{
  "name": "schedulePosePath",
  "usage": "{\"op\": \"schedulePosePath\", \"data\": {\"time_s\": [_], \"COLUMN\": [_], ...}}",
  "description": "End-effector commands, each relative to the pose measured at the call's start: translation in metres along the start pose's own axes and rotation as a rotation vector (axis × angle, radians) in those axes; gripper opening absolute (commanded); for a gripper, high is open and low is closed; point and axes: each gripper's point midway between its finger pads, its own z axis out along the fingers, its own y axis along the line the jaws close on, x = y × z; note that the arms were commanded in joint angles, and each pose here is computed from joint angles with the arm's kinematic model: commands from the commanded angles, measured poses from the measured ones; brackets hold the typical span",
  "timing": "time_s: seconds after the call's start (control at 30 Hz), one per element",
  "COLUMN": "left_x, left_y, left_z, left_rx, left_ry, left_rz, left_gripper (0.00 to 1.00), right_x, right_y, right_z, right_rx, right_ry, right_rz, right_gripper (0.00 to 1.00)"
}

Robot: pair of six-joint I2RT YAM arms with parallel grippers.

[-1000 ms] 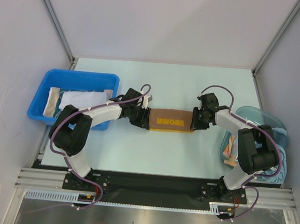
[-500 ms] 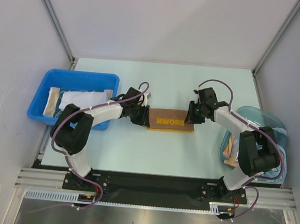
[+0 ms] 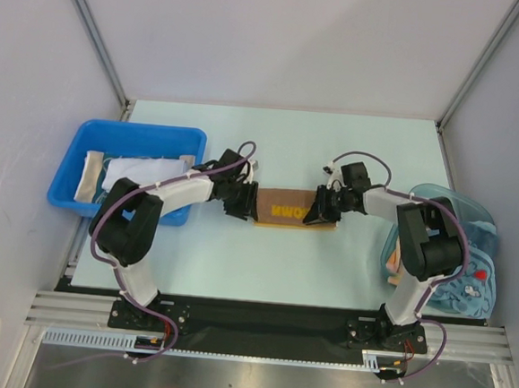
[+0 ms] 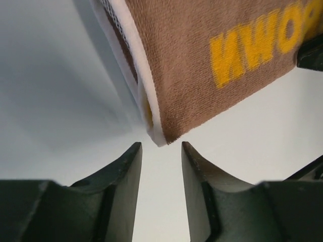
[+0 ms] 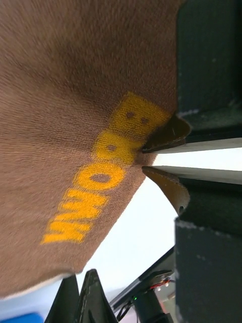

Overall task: Fold and stack the towels
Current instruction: Fold the towel, then neatly place the folded towel into the bin

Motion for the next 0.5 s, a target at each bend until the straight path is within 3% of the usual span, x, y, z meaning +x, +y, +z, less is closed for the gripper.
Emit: {"op": "schedulePosePath", "data": {"time_s": [0.0,0.17,0.23,0.47], "left_x": [-0.052,-0.099,-0.103,-0.107], "left_y": [-0.015,-0.042,-0.053,-0.025], "left_z": [-0.041,-0.056,-0.049,0.002], "left_rx": [-0.012,0.063,0.13,0.055], "left_ry": [-0.147,-0.27,-0.267,-0.211], "left_rz": [0.005,0.064,0.086,0.075], "left_gripper": [0.45,0.45,0.44,0.41], "right_x": [-0.028,-0.051,-0.06,-0.075], "right_y": [0.018,0.024,0.013,-0.04], "right_z": [-0.02,-0.043,-0.047,-0.026], "right_rx": [-0.087,-0.097,-0.09,-0.003], "right_ry": [-0.077,-0.132,-0.156,-0.169], "right_rz": [-0.078,-0.07,-0.052,-0.005], "right_gripper": [0.22,0.24,0.25,0.25]}}
